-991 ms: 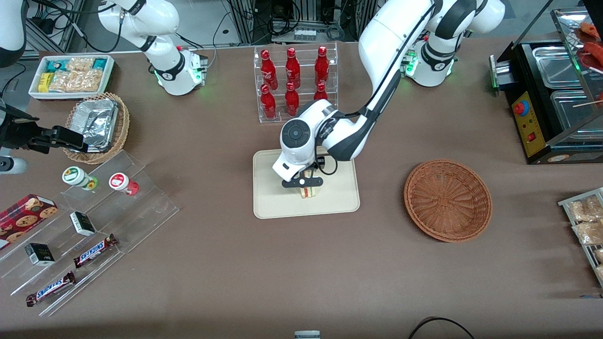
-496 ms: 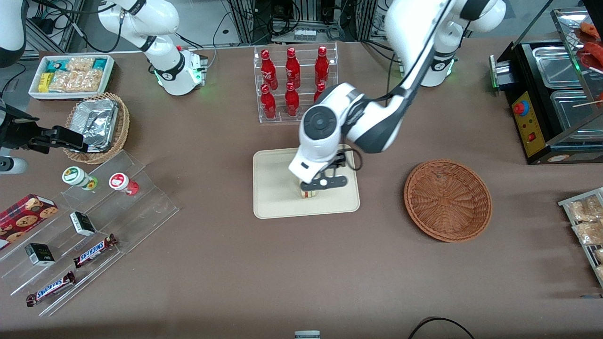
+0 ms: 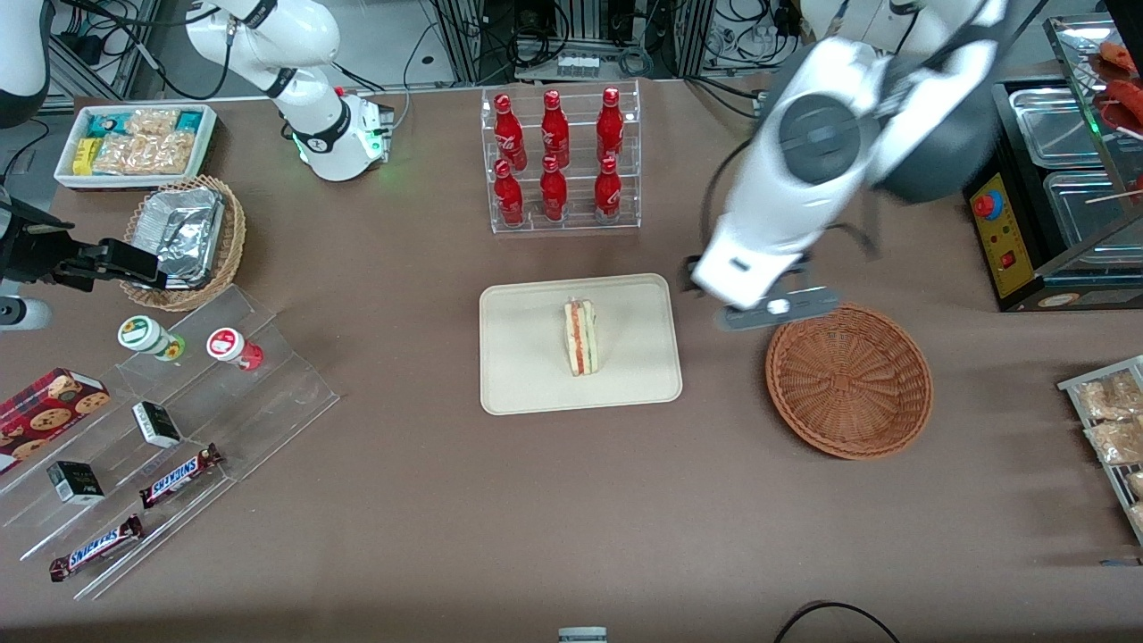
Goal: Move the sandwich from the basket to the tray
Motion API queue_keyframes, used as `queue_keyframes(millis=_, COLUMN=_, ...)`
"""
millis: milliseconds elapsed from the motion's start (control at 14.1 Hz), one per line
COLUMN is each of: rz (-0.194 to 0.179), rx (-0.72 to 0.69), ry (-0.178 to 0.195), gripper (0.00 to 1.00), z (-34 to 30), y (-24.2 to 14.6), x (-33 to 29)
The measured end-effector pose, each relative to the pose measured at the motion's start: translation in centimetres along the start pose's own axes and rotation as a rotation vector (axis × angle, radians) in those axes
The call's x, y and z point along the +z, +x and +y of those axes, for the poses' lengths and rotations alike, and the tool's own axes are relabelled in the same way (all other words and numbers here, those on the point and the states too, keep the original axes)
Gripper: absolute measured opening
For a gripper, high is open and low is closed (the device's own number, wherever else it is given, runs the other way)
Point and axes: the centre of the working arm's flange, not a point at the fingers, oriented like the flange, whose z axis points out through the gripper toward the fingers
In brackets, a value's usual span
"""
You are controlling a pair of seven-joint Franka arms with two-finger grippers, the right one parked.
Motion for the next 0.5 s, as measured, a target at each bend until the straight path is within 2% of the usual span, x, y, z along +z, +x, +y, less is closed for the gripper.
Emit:
queue_keyframes(millis=212, rz=0.017, rx=0.023, ry=-0.016, gripper=1.0, z=-9.0, y=0.5, x=-2.3)
queue_keyframes(millis=496, rz=0.029, rx=0.066, ry=-0.008, gripper=1.0, z=-15.6, y=1.7, x=-3.0)
